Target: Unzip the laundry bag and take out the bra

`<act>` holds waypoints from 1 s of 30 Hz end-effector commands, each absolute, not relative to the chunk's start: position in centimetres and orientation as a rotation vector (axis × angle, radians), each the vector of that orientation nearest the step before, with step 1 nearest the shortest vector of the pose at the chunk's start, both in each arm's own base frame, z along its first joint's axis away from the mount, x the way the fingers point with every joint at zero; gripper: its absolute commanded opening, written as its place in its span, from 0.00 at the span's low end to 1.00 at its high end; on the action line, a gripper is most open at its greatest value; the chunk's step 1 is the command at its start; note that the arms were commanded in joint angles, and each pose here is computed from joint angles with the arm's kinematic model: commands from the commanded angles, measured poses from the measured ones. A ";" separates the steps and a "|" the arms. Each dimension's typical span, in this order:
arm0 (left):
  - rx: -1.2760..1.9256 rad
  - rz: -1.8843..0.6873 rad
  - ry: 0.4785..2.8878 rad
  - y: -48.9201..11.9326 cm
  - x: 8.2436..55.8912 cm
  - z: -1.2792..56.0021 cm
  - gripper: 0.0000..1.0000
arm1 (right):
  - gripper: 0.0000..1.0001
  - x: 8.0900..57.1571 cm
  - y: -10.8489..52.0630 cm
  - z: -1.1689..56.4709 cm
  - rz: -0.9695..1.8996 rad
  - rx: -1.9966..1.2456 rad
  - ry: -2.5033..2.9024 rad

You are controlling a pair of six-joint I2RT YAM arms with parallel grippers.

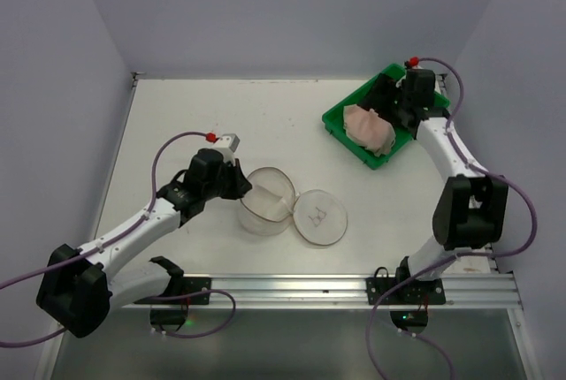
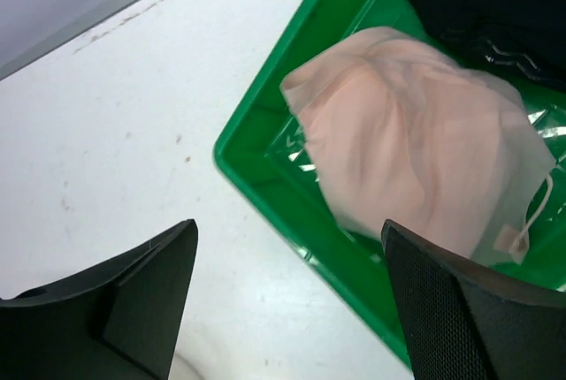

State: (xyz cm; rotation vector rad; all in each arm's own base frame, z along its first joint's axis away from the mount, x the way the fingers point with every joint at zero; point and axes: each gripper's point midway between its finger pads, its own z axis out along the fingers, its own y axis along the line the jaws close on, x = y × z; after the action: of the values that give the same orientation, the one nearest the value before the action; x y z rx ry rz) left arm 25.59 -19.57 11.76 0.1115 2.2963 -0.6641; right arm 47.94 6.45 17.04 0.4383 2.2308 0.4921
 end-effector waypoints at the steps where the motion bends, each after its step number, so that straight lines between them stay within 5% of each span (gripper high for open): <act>1: 0.097 -0.703 2.264 -20.1 26.3 12.1 0.00 | 0.87 45.2 8.7 21.2 0.587 0.328 2.112; 15: 0.030 -0.606 2.312 -18.8 26.6 9.5 0.00 | 0.86 28.0 16.5 10.8 0.724 0.260 2.379; 30: -0.203 -0.656 2.365 -18.3 25.3 4.3 0.00 | 0.72 23.0 15.2 5.7 0.623 0.390 2.531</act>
State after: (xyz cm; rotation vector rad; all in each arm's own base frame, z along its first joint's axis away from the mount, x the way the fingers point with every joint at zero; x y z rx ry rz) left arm 23.71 -17.98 3.37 -0.1282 2.4449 -0.6172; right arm 23.73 15.05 6.40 0.3751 2.5083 0.6282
